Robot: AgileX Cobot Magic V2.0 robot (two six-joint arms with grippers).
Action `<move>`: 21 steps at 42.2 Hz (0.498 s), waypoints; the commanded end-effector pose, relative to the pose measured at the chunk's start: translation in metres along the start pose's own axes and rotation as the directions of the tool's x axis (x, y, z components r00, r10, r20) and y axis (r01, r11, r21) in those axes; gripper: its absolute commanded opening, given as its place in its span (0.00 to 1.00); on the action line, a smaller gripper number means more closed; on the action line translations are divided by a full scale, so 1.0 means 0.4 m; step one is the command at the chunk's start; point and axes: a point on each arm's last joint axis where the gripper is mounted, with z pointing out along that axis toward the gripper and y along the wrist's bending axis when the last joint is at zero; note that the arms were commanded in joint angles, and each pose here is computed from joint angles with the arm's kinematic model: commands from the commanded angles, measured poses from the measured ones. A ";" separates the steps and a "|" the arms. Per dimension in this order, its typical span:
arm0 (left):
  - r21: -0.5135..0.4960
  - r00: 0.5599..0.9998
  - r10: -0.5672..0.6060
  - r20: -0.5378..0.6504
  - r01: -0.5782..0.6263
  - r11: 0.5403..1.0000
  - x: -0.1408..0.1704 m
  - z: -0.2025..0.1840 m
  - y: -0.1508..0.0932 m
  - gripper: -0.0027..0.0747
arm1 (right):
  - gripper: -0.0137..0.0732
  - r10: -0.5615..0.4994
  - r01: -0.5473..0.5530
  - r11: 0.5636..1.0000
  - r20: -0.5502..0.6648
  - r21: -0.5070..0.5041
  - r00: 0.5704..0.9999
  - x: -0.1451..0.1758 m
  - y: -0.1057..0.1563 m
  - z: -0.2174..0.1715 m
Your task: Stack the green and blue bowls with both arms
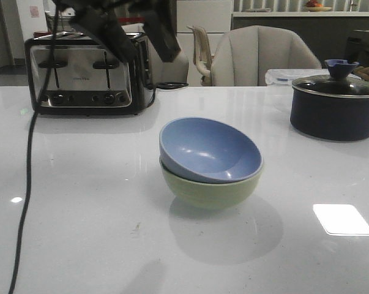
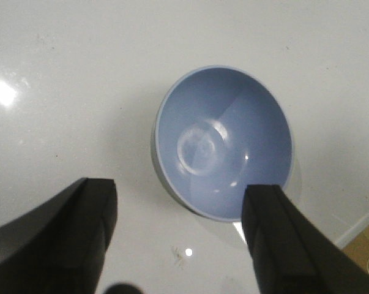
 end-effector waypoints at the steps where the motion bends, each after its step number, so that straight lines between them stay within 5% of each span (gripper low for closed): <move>1: -0.010 0.991 0.040 0.126 -0.039 0.999 0.015 -0.122 -0.022 0.66 | 0.59 -0.017 0.017 1.000 0.086 0.009 0.996 -0.028 0.000 -0.019; 21: -0.129 0.953 0.144 0.266 -0.113 0.985 0.283 -0.317 -0.031 0.66 | 0.59 -0.017 0.017 1.000 0.085 0.009 0.996 -0.028 0.000 -0.019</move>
